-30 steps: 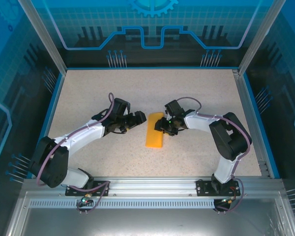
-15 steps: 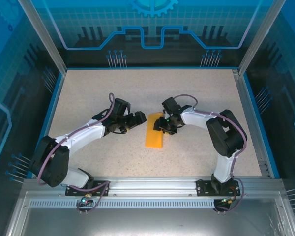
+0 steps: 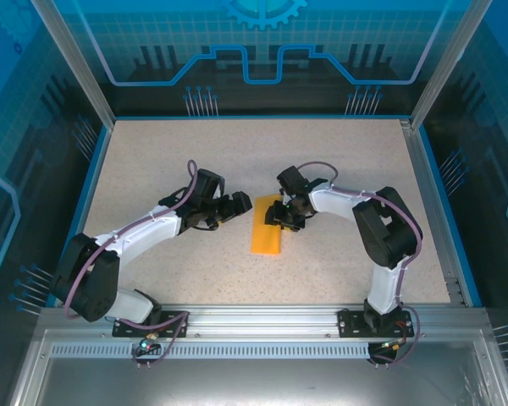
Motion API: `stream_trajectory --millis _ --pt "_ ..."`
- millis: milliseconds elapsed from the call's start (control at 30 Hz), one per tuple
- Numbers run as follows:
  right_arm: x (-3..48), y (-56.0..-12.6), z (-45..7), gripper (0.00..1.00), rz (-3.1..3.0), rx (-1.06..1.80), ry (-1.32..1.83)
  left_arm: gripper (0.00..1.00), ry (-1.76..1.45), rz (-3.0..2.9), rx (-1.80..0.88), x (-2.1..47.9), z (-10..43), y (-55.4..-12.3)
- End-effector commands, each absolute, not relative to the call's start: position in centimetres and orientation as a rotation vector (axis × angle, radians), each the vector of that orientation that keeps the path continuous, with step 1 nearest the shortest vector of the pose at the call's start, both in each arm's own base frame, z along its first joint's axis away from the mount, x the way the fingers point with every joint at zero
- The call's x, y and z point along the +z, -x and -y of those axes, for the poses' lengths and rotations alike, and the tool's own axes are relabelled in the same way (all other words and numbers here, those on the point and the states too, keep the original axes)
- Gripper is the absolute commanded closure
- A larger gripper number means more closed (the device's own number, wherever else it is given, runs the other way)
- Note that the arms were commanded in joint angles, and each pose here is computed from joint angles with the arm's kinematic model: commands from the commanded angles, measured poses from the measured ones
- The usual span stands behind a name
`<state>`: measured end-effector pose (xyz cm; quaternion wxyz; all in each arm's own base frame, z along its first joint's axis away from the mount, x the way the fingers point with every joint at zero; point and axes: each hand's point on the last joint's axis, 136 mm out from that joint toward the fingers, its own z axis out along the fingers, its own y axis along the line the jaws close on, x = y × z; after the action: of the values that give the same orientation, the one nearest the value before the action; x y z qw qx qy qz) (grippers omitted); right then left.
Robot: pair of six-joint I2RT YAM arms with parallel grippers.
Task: Fold a paper plane with a square sheet of paper (pick it up from the middle)
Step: Fold the square sheet of paper in half at the center of the table, then hold the square sheet of paper at the center of the table.
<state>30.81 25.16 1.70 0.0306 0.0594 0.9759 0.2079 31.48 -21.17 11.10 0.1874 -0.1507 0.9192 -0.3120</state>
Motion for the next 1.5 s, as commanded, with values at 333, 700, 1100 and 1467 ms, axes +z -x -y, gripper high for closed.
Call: stream_trajectory --millis 333,700,1100,1467 --pt "-3.0 -28.0 -22.1 0.49 -3.155 0.379 -0.231 0.45 0.430 -2.647 -0.936 9.7 22.2 -31.3" --pt "-3.5 -27.7 -21.7 0.49 -3.166 0.352 -0.249 1.00 0.492 -2.683 -1.093 7.9 25.1 -32.4" --pt "-3.7 -27.5 -21.6 0.49 -3.175 0.341 -0.248 1.00 0.504 -2.748 -1.140 5.2 27.6 -32.9" --pt "-3.8 -27.4 -21.6 0.49 -3.178 0.345 -0.249 1.00 0.481 -2.796 -1.089 3.1 28.2 -32.4"
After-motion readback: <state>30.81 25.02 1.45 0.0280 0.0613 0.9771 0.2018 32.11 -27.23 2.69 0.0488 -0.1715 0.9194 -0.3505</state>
